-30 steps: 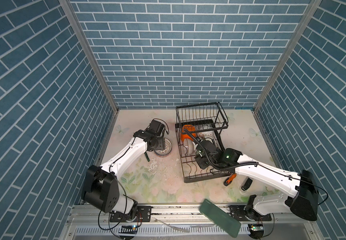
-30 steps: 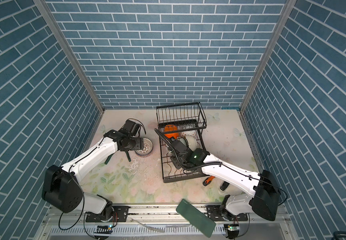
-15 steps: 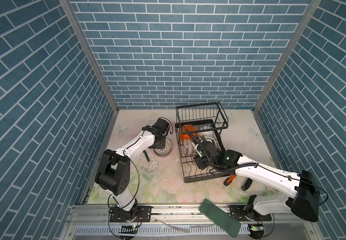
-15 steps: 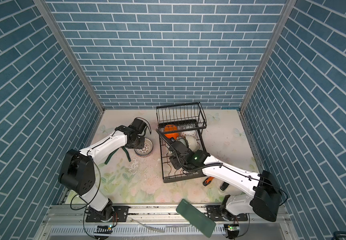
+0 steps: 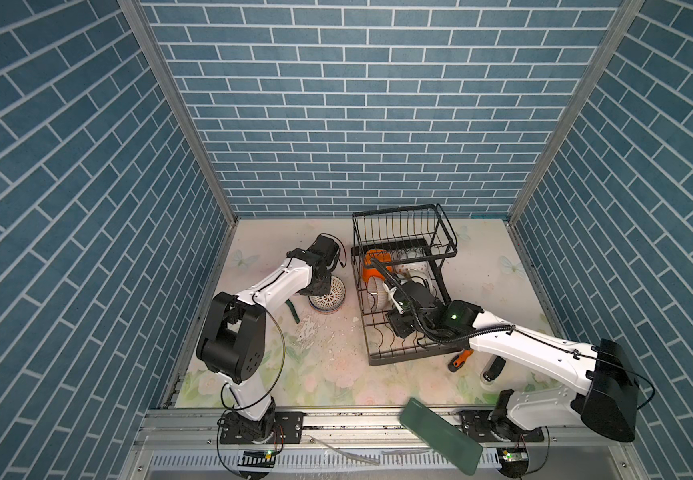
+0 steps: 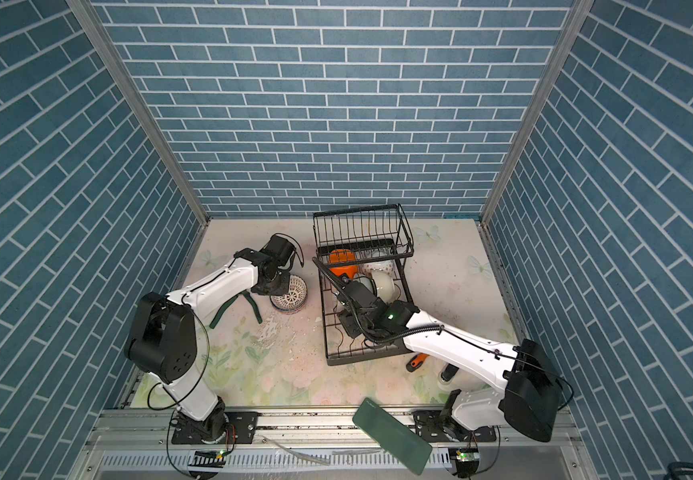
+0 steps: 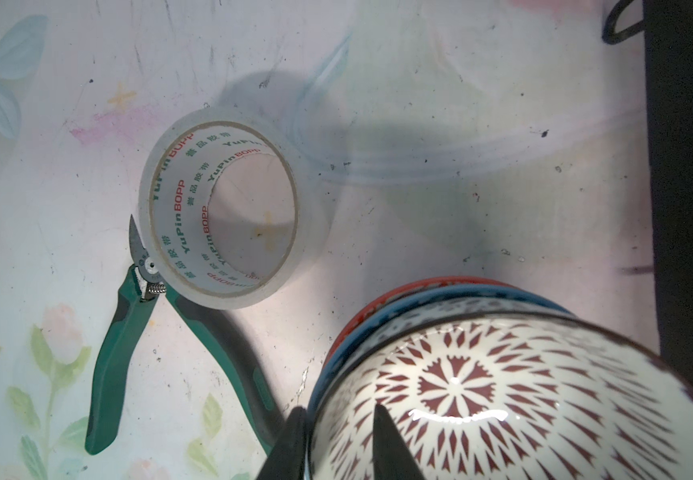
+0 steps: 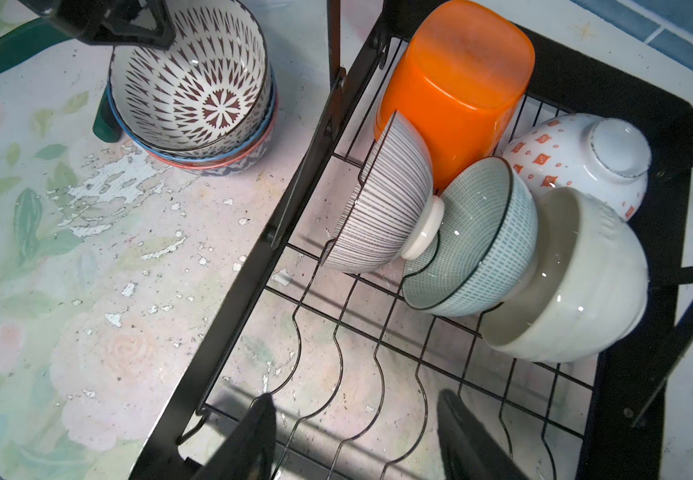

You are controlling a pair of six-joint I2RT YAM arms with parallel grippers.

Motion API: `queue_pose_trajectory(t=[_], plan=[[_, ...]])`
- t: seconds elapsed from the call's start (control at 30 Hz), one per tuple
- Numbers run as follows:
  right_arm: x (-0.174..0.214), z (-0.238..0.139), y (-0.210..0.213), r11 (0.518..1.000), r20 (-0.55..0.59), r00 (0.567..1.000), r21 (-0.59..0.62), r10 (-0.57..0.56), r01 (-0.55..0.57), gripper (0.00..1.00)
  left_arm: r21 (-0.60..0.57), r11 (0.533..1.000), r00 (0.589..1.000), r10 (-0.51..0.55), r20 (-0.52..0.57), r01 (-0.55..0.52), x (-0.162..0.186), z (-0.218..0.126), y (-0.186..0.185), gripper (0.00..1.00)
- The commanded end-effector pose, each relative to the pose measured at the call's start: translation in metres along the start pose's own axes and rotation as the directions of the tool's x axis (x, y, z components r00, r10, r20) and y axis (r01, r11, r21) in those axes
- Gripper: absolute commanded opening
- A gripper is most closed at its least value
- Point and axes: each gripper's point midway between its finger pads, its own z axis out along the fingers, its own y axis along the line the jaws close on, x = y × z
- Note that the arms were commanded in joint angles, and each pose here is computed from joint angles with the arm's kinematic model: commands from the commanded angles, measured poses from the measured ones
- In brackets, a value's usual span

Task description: Load the bowls into the dish rack

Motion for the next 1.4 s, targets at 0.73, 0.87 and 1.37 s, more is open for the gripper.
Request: queue_pose_trajectory(t=[0.73, 0.87, 1.37], plan=[[0.01, 0.012, 0.001, 0.999, -0.03, 0.999, 0.001, 0.042, -0.042, 0.62, 0.01, 0.999, 0.997, 0.032, 0.073, -0.033, -0.024, 0.015, -0.001, 0.31], [0.01, 0.012, 0.001, 0.999, -0.028, 0.999, 0.002, 0.043, -0.043, 0.63, -0.003, 0.999, 0.997, 0.034, 0.071, -0.034, -0.021, 0.014, 0.002, 0.26], [0.011, 0.013, 0.001, 0.999, -0.032, 0.999, 0.006, 0.044, -0.044, 0.63, 0.034, 0.998, 0.993, 0.039, 0.114, -0.043, -0.017, -0.006, 0.005, 0.14]])
